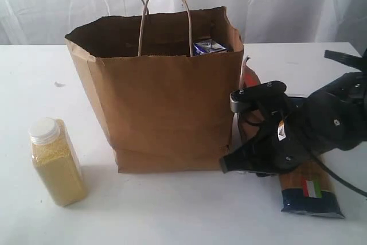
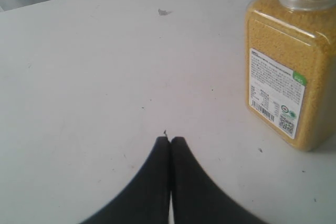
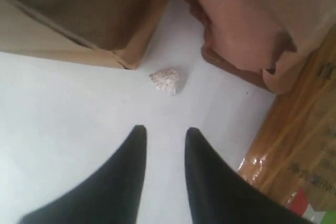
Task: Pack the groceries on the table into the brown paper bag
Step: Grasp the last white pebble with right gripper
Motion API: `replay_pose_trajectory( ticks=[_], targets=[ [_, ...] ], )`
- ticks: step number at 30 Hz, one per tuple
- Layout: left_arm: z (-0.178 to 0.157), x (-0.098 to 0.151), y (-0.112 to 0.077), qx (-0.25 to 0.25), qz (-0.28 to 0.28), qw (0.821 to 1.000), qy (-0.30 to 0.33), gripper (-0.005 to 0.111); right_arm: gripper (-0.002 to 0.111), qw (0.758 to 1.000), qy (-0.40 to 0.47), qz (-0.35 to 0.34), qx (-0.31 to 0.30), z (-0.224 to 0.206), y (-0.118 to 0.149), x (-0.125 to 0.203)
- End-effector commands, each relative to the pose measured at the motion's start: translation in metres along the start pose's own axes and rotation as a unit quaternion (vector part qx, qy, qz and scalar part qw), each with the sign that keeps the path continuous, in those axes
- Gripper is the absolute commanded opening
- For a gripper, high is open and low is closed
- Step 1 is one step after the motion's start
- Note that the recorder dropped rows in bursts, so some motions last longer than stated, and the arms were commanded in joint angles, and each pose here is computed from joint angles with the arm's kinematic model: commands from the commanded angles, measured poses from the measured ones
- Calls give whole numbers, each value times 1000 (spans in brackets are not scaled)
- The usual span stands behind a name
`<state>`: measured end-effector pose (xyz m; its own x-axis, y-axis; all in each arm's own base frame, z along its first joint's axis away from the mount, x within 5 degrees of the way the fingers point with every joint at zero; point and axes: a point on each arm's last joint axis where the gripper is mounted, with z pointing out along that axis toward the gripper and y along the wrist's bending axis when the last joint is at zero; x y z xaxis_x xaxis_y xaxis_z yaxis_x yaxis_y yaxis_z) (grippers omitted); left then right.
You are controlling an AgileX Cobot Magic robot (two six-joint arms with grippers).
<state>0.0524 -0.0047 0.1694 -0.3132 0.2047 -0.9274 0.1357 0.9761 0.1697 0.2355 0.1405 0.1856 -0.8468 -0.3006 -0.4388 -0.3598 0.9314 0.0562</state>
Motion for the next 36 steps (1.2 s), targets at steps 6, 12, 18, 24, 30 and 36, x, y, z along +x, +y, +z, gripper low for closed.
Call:
replay_pose_trajectory(
  ticks=[6, 12, 18, 24, 30, 36],
  targets=[
    [0, 1, 0, 0, -6, 1000, -1, 0, 43, 998, 10, -65, 3, 24, -3, 1],
    [0, 1, 0, 0, -6, 1000, -1, 0, 43, 989, 5, -149, -1, 41, -2, 1],
    [0, 1, 0, 0, -6, 1000, -1, 0, 43, 987, -28, -161, -5, 47, 0, -5],
    [0, 1, 0, 0, -6, 1000, -1, 0, 43, 987, -17, -161, -6, 62, 0, -2],
    [0, 1, 0, 0, -6, 1000, -1, 0, 43, 985, -12, -174, -6, 67, 0, 0],
    [0, 1, 0, 0, -6, 1000, -1, 0, 36, 985, -1, -174, -6, 72, 0, 3]
  ],
)
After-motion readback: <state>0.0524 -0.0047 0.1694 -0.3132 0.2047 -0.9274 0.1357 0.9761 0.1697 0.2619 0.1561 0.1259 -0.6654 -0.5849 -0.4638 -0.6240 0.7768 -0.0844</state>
